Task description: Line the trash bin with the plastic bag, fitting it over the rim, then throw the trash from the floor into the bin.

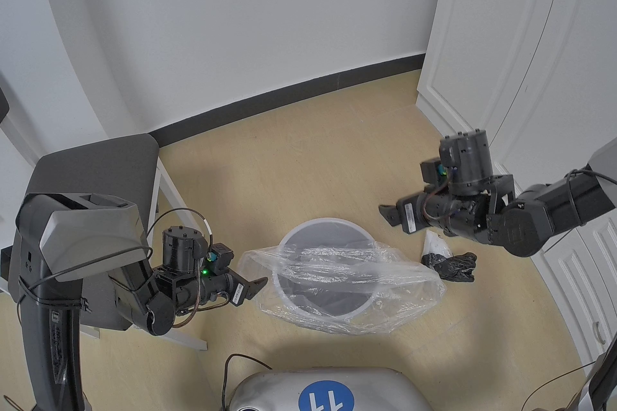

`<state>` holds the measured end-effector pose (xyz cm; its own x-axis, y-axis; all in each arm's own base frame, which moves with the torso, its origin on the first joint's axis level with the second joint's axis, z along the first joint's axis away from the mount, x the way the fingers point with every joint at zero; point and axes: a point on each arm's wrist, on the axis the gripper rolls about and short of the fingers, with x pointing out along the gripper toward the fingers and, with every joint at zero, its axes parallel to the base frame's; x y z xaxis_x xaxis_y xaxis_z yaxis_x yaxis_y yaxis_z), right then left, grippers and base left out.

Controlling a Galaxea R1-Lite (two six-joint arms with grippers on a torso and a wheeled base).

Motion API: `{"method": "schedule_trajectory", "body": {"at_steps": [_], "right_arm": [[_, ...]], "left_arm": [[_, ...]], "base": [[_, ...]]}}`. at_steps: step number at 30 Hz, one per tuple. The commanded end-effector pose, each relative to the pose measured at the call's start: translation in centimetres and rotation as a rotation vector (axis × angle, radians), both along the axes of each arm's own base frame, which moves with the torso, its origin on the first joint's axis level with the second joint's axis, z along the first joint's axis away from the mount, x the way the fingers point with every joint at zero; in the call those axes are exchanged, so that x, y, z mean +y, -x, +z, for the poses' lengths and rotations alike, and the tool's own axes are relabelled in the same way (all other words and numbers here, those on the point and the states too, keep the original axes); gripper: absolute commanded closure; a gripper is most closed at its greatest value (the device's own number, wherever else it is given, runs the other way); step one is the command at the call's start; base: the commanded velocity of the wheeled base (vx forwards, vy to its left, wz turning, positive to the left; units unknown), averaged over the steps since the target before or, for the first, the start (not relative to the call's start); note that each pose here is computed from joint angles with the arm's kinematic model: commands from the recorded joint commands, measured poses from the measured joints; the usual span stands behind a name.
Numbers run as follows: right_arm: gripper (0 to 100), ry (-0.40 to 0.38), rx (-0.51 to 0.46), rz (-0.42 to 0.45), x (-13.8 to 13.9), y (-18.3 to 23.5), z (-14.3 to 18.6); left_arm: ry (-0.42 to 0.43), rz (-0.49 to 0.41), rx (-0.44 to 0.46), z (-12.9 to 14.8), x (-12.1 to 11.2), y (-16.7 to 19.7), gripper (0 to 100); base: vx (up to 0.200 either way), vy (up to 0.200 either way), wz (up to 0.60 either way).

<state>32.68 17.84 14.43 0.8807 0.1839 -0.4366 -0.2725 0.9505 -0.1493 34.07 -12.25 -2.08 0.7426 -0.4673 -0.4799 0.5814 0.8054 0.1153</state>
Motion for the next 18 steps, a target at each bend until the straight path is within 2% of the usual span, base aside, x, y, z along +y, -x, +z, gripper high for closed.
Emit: {"method": "schedule_trajectory", "body": {"at_steps": [1, 4, 9, 15, 16, 18], "right_arm": [[0, 0.137, -0.038, 0.101, 3.7, 0.6, -0.2], [0, 0.215, -0.021, 0.145, 3.5, 1.3, -1.6], [0, 0.276, -0.058, 0.191, 3.2, 1.7, -3.6], [0, 0.36, -0.082, 0.268, 3.2, 1.9, -6.2], [0, 0.36, -0.082, 0.268, 3.2, 1.9, -6.2], [0, 0.377, -0.06, 0.301, 4.0, 2.3, -7.4]], "left_arm": [[-0.045, -0.028, -0.029, 1.8, 0.5, 1.6, 0], [-0.077, -0.053, -0.055, 2.6, 0.7, 2.6, 0], [-0.131, -0.108, -0.104, 4.2, 0.8, 4.7, 0], [-0.124, -0.115, -0.239, 7.2, 0.8, 7.0, 0], [-0.124, -0.115, -0.239, 7.2, 0.8, 7.0, 0], [-0.122, -0.08, -0.34, 8.6, 0.8, 7.8, 0]], "base": [[0.0, 0.0, 0.0], [0.0, 0.0, 0.0], [0.0, 0.0, 0.0], [0.0, 0.0, 0.0], [0.0, 0.0, 0.0], [0.0, 0.0, 0.0]]}}
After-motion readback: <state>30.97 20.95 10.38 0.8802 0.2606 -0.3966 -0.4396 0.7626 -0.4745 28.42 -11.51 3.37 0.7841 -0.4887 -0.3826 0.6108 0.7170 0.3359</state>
